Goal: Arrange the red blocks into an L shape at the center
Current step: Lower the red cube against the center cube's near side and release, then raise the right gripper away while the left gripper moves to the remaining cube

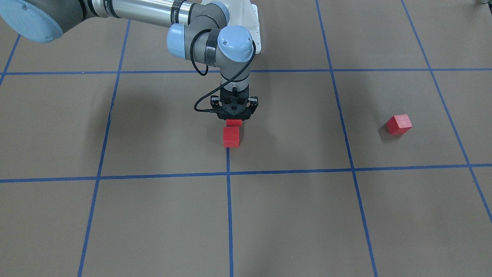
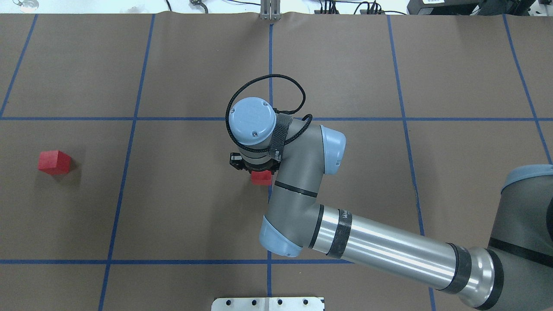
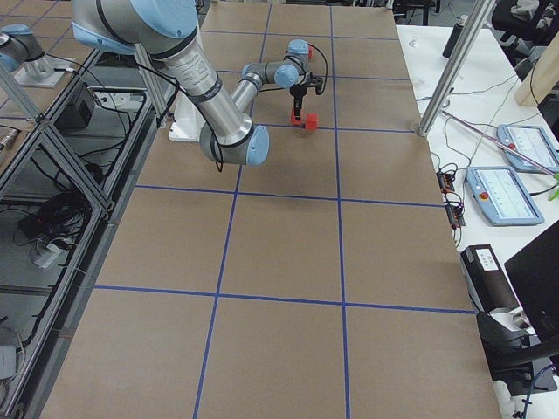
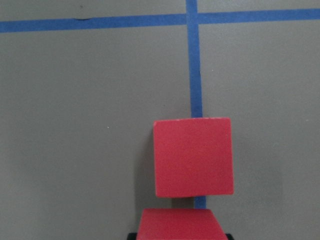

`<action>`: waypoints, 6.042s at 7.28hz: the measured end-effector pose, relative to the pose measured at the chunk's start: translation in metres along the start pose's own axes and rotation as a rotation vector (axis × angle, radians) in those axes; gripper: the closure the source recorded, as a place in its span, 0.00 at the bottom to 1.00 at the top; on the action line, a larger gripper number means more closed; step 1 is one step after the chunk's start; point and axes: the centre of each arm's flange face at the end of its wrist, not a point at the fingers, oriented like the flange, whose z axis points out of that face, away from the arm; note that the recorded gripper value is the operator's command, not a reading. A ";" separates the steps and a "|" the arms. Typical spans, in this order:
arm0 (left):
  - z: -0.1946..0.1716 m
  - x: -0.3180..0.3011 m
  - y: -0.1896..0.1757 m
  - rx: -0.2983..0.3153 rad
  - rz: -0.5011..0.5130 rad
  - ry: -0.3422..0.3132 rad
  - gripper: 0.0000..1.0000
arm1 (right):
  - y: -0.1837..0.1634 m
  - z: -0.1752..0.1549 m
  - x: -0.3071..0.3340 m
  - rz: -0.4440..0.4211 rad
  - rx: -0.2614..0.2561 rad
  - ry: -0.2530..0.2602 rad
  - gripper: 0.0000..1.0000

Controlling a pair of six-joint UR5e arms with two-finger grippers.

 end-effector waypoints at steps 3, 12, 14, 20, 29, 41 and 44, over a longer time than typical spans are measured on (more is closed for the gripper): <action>0.000 0.000 0.000 0.001 0.002 0.000 0.00 | -0.002 0.003 0.002 0.001 0.013 0.006 1.00; 0.000 0.000 0.001 -0.001 0.003 0.000 0.00 | -0.003 0.012 0.012 0.000 0.024 -0.008 1.00; 0.000 0.000 0.001 -0.001 0.004 0.000 0.00 | -0.003 0.012 0.012 0.000 0.024 -0.009 0.97; 0.001 -0.001 0.000 -0.001 0.003 0.000 0.00 | -0.003 0.012 0.012 -0.001 0.029 -0.020 0.70; 0.001 -0.001 0.001 -0.003 0.002 0.001 0.00 | -0.004 0.012 0.012 0.030 0.038 -0.017 0.28; 0.001 -0.001 0.001 -0.002 0.002 0.000 0.00 | 0.010 -0.057 0.014 -0.011 0.060 -0.028 0.00; -0.009 0.008 -0.004 0.023 0.021 -0.005 0.00 | -0.044 -0.135 0.059 -0.028 0.057 -0.061 0.00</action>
